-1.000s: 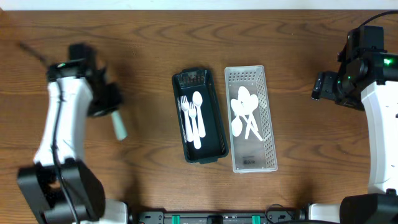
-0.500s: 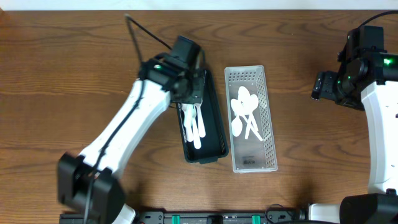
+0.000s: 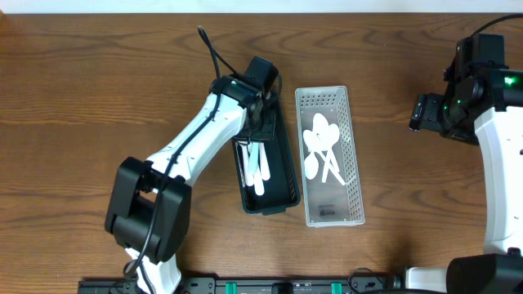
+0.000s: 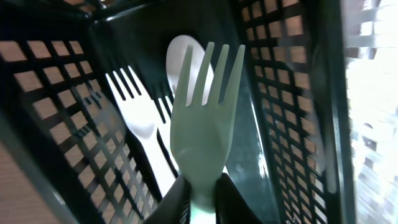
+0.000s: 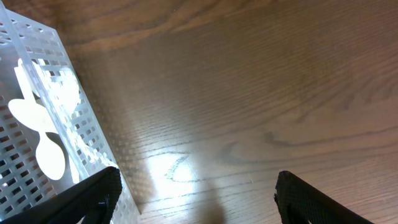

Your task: Pack container

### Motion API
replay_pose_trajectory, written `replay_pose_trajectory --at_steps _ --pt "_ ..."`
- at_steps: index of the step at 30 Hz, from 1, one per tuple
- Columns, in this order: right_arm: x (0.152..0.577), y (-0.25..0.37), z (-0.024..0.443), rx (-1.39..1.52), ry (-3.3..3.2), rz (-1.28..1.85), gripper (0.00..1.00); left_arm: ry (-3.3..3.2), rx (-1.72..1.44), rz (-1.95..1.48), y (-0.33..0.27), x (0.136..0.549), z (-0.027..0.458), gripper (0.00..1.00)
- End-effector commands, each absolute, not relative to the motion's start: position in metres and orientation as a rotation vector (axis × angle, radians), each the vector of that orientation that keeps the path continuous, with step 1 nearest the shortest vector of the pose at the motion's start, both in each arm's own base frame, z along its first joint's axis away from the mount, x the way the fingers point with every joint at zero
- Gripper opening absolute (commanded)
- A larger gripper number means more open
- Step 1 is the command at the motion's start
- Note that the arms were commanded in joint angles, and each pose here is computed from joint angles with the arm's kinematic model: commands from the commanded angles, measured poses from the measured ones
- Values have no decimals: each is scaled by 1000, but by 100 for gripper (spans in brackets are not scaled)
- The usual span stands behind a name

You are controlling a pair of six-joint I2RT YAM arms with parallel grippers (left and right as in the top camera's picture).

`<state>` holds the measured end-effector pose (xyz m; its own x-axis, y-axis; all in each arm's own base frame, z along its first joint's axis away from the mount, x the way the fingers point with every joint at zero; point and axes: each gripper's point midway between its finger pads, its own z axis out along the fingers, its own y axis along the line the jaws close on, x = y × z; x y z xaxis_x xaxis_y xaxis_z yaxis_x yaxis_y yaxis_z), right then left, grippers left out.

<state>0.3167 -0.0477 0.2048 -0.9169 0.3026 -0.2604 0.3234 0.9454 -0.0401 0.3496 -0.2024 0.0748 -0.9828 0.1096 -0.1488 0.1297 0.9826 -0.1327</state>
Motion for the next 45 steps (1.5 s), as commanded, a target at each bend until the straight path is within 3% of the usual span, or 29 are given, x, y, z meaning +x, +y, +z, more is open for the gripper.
replay_pose_trajectory --at_steps 1,9,15,22,29,33,34,45 --pt "316 -48 203 447 2856 -128 83 3000 177 -188 -201 350 68 27" --pt "316 -48 203 447 2857 -128 83 2987 186 -194 -201 351 73 34" --pt "316 -48 203 447 2860 -128 83 2844 225 -149 -195 369 121 39" --pt "316 -48 203 436 2862 -130 83 2655 34 62 -128 394 180 47" --pt "316 -48 203 437 2861 -129 83 2688 -338 119 -51 410 161 45" --pt "316 -48 203 437 2861 -129 83 2776 -407 95 -36 414 127 14" --pt "316 -48 203 437 2861 -129 83 2801 -414 81 -37 414 118 11" --pt "315 -48 203 437 2862 -129 83 3005 -400 -140 -73 410 47 6"
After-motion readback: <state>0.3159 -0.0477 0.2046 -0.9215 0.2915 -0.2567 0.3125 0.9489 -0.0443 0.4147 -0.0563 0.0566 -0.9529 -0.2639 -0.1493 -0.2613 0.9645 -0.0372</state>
